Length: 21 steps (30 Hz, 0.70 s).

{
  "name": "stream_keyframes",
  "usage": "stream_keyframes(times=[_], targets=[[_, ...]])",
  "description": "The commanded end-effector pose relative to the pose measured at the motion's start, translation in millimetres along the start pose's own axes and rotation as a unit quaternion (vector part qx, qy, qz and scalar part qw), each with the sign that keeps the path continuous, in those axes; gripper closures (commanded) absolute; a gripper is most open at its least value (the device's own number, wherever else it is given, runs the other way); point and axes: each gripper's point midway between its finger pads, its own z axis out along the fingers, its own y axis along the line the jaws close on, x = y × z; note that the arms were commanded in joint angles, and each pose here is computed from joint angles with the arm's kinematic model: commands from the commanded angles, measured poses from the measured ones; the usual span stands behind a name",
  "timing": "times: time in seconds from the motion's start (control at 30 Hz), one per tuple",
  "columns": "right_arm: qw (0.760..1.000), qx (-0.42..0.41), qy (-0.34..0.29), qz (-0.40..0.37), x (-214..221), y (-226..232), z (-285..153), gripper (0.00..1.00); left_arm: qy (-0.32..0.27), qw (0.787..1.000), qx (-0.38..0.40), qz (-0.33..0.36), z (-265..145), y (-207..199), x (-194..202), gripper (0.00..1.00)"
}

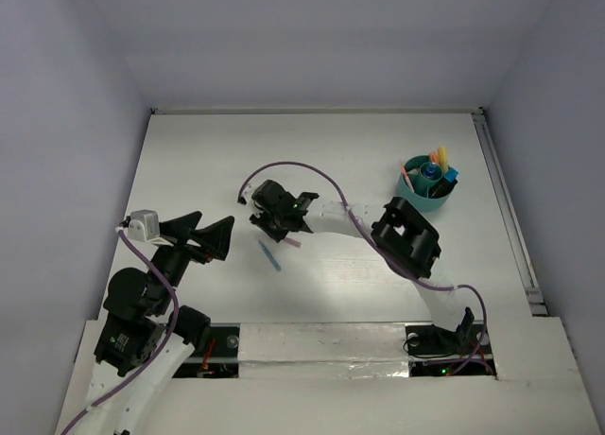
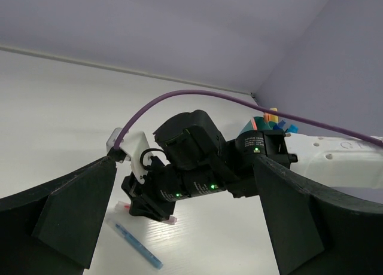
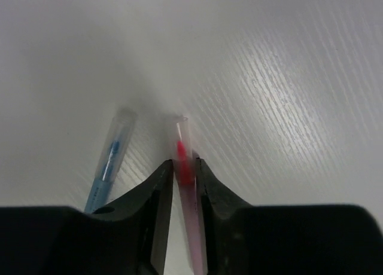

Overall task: Sort the stationery into containers
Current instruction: Pick up the pen from the center of the board.

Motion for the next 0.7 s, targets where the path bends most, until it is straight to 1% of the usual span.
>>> stream_keyframes(times=[0.0,0.03,0.07,0.1,0.13,0.17,0.2,0.23,0.27,0.3,0.33,0.37,0.4,0.43,0.47,0.5,0.53,0.57,0.6,0.63,0.67], targets=[[0.998,0.049,0.016,-0.028,6.8,-14.5,0.9,0.74,-0.029,0.999,0.019,0.0,-1.2,-9.8,-17.5,0.01],[0.998,0.055,0.018,-0.03,8.7,-16.9,-0.6,0.81,-0.03,0.999,0.018,0.0,-1.2,-9.6,-17.7,0.01],[0.998,0.063,0.012,-0.025,6.6,-24.1,-5.8,0.85,-0.03,0.999,0.018,-0.001,-1.2,-9.7,-17.7,0.01],[0.997,0.073,0.018,-0.018,15.3,-34.2,-7.2,0.9,-0.029,0.999,0.019,-0.001,-1.3,-9.9,-17.6,0.01],[0.997,0.076,0.016,-0.011,16.8,-38.8,-10.4,0.96,-0.03,0.999,0.019,-0.001,-1.6,-10.0,-17.8,0.01],[0.997,0.079,0.01,-0.005,16.2,-44.3,-14.5,0.97,-0.031,0.999,0.02,0.0,-1.9,-10.1,-18.1,0.01],[0.996,0.09,-0.014,0.006,4.5,-52.0,-26.6,0.98,-0.031,0.999,0.02,0.0,-1.9,-10.1,-18.1,0.01],[0.994,0.105,-0.013,0.016,12.2,-63.7,-30.5,1.0,-0.03,0.999,0.02,-0.001,-1.9,-10.4,-18.0,0.01],[0.992,0.119,-0.026,0.024,8.1,-72.1,-38.1,1.0,-0.031,0.999,0.021,-0.001,-2.2,-10.5,-18.3,0.01],[0.988,0.138,-0.052,0.04,-0.7,-83.2,-45.6,1.0,-0.031,0.999,0.021,-0.001,-2.2,-10.5,-18.3,0.01],[0.98,0.177,-0.07,0.064,-1.3,-109.5,-67.3,1.0,-0.031,0.999,0.021,-0.001,-2.2,-10.5,-18.3,0.01],[0.974,0.193,-0.089,0.083,-4.8,-123.3,-79.1,1.0,-0.03,0.999,0.021,-0.001,-1.9,-10.6,-17.9,0.01],[0.961,0.217,-0.128,0.112,-15.7,-140.9,-94.0,1.0,-0.03,0.999,0.021,-0.001,-1.9,-10.6,-17.9,0.01],[0.947,0.248,-0.149,0.138,-6.8,-167.0,-120.8,1.0,-0.031,0.999,0.023,-0.001,-2.6,-11.2,-18.4,0.01],[0.927,0.274,-0.204,0.157,-19.7,-186.4,-140.4,1.0,-0.03,0.999,0.021,-0.001,-2.0,-10.4,-17.6,0.01],[0.902,0.321,-0.228,0.178,-15.2,-208.8,-163.1,1.0,-0.031,0.999,0.022,-0.001,-2.3,-11.0,-18.1,0.01],[0.882,0.35,-0.248,0.194,-8.4,-224.9,-181.2,1.0,-0.031,0.999,0.023,-0.001,-2.4,-11.2,-17.9,0.01],[0.857,0.385,-0.267,0.215,13.5,-245.2,-208.3,1.0,-0.032,0.999,0.024,-0.001,-2.6,-11.5,-18.6,0.01],[0.813,0.423,-0.321,0.239,10.4,-264.1,-238.7,1.0,-0.032,0.999,0.026,-0.001,-3.0,-12.1,-18.6,0.01],[0.792,0.44,-0.34,0.252,18.1,-273.8,-255.3,1.0,-0.033,0.999,0.026,0.0,-2.8,-12.1,-18.7,0.01],[0.755,0.452,-0.391,0.268,13.7,-282.2,-289.0,1.0,-0.032,0.999,0.027,-0.001,-2.8,-12.6,-18.4,0.01]])
